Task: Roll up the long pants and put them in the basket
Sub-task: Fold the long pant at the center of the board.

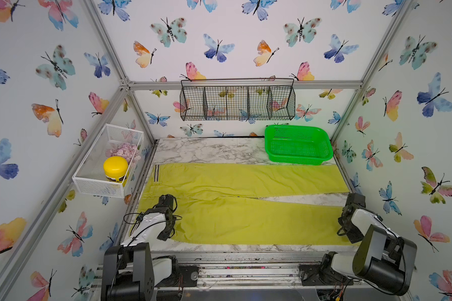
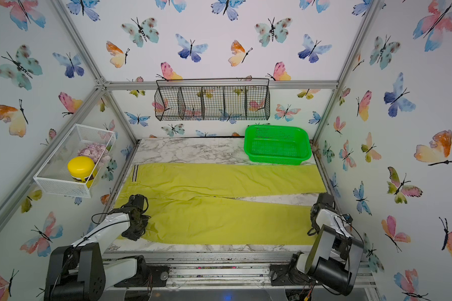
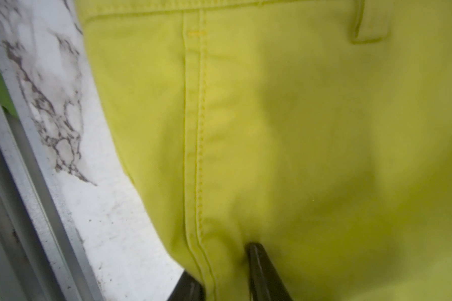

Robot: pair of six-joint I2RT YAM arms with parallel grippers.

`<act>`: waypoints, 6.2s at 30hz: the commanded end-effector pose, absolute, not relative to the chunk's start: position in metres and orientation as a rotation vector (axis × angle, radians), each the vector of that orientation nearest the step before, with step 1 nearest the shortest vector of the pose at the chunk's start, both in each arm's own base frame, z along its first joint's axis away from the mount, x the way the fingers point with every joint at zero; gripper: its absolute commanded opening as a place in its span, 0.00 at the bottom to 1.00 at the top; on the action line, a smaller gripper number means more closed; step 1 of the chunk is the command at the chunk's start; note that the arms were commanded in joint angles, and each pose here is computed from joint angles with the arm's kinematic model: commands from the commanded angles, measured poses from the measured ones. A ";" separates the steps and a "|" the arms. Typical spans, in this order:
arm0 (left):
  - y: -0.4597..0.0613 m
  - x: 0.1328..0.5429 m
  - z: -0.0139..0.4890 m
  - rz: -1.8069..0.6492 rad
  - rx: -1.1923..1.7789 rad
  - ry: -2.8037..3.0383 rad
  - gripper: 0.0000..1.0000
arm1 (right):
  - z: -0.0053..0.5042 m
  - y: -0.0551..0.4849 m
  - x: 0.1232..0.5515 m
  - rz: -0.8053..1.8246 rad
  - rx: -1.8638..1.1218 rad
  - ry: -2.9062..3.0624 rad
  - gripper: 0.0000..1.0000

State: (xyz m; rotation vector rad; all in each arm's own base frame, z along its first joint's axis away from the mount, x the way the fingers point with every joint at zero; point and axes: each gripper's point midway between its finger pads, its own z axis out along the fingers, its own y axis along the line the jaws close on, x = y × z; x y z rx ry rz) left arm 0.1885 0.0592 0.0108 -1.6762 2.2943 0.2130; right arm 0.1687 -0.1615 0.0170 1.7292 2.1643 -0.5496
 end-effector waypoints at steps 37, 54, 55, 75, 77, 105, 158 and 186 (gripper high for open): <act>0.104 0.261 0.176 0.203 -1.519 1.969 0.00 | 0.113 -0.205 0.290 -0.311 1.557 1.950 0.13; 0.101 0.221 0.189 0.197 -1.490 1.947 0.00 | 0.119 -0.186 0.278 -0.224 1.517 1.983 0.22; 0.101 0.218 0.189 0.198 -1.486 1.943 0.00 | 0.100 -0.177 0.268 -0.201 1.555 2.017 0.28; 0.099 0.221 0.180 0.210 -1.444 2.005 0.00 | 0.035 -0.146 0.224 -0.159 1.634 2.126 0.46; 0.099 0.222 0.178 0.218 -1.442 2.012 0.00 | 0.032 -0.147 0.224 -0.165 1.645 2.115 0.50; 0.120 0.207 0.214 0.361 -1.440 1.885 0.00 | 0.101 -0.182 0.273 -0.256 1.468 2.103 0.04; 0.146 0.257 0.227 0.469 -1.427 1.719 0.00 | 0.227 -0.237 0.341 -0.267 1.431 1.693 0.04; 0.151 0.369 0.171 0.427 -1.451 1.768 0.00 | 0.178 -0.240 0.400 -0.177 1.432 1.741 0.04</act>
